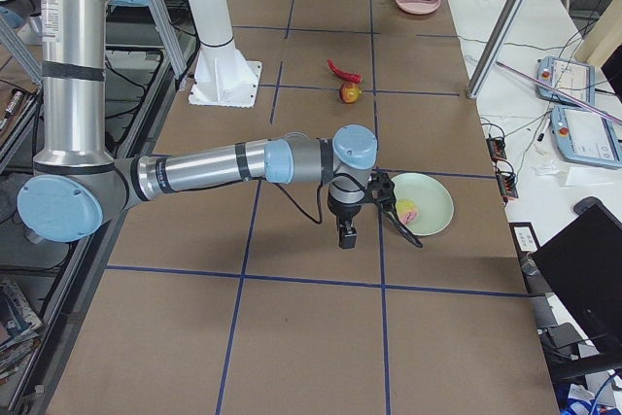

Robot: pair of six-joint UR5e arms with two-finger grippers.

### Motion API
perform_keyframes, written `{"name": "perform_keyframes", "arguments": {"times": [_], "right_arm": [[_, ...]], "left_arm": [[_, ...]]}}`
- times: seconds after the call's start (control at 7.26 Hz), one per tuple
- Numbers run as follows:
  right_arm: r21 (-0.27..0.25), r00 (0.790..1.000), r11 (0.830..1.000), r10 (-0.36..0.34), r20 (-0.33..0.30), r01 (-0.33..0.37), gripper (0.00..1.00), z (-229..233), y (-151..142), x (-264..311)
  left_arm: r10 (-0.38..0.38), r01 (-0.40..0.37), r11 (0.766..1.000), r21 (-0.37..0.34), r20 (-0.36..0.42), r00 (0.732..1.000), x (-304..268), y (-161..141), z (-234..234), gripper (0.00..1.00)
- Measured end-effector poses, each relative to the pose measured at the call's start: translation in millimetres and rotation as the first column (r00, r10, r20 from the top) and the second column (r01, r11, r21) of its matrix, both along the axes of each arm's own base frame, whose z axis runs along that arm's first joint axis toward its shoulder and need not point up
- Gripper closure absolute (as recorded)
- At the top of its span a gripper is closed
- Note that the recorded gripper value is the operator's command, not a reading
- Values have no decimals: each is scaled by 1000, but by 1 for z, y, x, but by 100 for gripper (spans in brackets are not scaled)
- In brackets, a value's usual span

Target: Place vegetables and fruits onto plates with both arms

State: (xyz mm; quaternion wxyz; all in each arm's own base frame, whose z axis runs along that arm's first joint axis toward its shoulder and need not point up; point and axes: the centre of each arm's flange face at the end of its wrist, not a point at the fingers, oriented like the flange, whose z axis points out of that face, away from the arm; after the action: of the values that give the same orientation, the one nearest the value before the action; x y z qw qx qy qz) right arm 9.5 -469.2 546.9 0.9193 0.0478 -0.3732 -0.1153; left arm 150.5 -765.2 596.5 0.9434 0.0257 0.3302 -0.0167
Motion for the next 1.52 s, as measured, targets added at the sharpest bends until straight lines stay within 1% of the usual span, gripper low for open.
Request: {"name": "perform_keyframes", "arguments": {"times": [0.14, 0.28, 0.41, 0.55, 0.69, 0.83, 1.1, 1.24, 1.52], "right_arm": [[50, 999, 998, -25, 23, 24, 0, -33, -15, -20], [76, 999, 997, -34, 42, 31, 0, -69, -31, -49], [64, 998, 998, -28, 56, 25, 0, -110, -45, -98], [46, 999, 999, -9, 53, 7, 0, -153, -55, -154], [43, 999, 999, 12, 31, -13, 0, -197, -55, -220], [40, 999, 998, 37, 16, -37, 1, -232, -46, -280], [15, 992, 992, 122, 8, -122, 1, -299, -24, -393], [3, 986, 986, 166, 7, -166, 1, -330, -19, -442], [-8, 980, 980, 200, -6, -200, 1, -368, -14, -506]], "left_arm": [[8, -8, 1000, 4, -48, 999, -1, 0, -12, 0], [13, -12, 1000, 23, -77, 997, -3, 4, -23, 0], [18, -14, 999, 50, -93, 995, -5, 11, -33, 0], [23, -15, 997, 75, -103, 994, -6, 17, -42, 0], [26, -15, 995, 96, -112, 993, -6, 21, -51, 0], [28, -15, 994, 108, -122, 992, -5, 23, -59, 0], [40, -22, 993, 120, -149, 988, -2, 28, -69, 0], [44, -24, 992, 124, -156, 987, -1, 31, -71, 0], [51, -29, 991, 128, -173, 984, 0, 36, -75, 0]]}}
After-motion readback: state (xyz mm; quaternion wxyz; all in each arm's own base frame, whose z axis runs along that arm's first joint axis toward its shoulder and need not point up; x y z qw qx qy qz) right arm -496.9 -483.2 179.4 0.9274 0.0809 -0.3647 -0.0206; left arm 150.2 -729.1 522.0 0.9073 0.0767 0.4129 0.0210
